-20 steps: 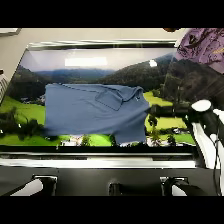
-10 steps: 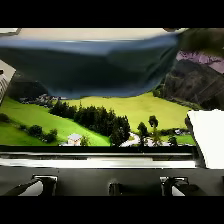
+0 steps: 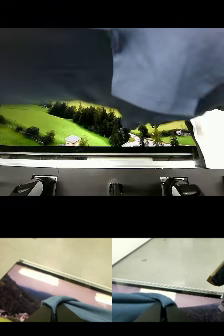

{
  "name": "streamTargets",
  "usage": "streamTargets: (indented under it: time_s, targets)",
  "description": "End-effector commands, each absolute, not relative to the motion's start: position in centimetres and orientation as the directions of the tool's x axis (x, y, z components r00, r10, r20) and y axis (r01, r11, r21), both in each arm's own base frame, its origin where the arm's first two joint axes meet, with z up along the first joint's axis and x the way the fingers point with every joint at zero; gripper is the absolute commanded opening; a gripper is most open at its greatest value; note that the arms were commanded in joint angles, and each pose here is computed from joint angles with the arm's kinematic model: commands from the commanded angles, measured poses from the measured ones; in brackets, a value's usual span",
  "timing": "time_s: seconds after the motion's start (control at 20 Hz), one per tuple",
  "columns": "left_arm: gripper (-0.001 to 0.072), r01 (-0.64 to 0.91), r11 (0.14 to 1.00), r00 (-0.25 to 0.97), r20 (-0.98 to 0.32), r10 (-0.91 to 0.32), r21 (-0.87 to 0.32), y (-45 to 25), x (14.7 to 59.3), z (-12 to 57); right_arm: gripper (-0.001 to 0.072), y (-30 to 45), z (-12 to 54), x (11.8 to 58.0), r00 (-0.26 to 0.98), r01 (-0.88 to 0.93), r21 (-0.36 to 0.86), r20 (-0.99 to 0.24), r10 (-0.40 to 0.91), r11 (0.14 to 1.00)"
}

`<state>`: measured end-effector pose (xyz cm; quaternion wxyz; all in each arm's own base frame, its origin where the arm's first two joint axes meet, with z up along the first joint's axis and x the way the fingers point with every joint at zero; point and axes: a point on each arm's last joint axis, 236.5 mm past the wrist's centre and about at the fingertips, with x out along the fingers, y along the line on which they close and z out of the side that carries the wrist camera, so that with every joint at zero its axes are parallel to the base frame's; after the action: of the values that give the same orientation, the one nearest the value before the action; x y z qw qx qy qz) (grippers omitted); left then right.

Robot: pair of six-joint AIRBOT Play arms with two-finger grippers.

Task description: Fold the clothes and pants, and hang the long-sleeved shirts on hangers.

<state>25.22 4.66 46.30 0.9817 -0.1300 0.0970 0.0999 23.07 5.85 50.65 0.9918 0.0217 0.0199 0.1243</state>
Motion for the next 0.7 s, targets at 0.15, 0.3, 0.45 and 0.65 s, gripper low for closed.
streamTargets:
  time_s: [0.15, 0.3, 0.45, 0.65]
  targets:
    - [0.0010, -0.229, 0.955, 0.864, -0.492, 0.110, -0.189, 5.3, 31.2, 36.6, 0.0022, 6.1, 41.5, 31.3, 0.890, -0.207, 0.156, -0.379, 0.252, 0.966]
    - [0.0010, -0.255, 0.953, 0.703, -0.708, 0.068, -0.162, 6.6, 37.2, 25.3, 0.0021, 6.8, 32.8, 39.4, 0.764, -0.175, 0.216, -0.585, 0.271, 0.961]
    - [0.0010, -0.286, 0.944, 0.588, -0.808, 0.040, -0.162, 7.9, 43.2, 14.5, 0.0021, 8.3, 22.8, 46.8, 0.611, -0.145, 0.303, -0.721, 0.326, 0.942]
    - [0.0010, -0.280, 0.946, 0.564, -0.825, 0.026, -0.162, 8.0, 50.7, 4.5, 0.0021, 8.4, 10.8, 54.6, 0.531, -0.045, 0.353, -0.784, 0.322, 0.935]
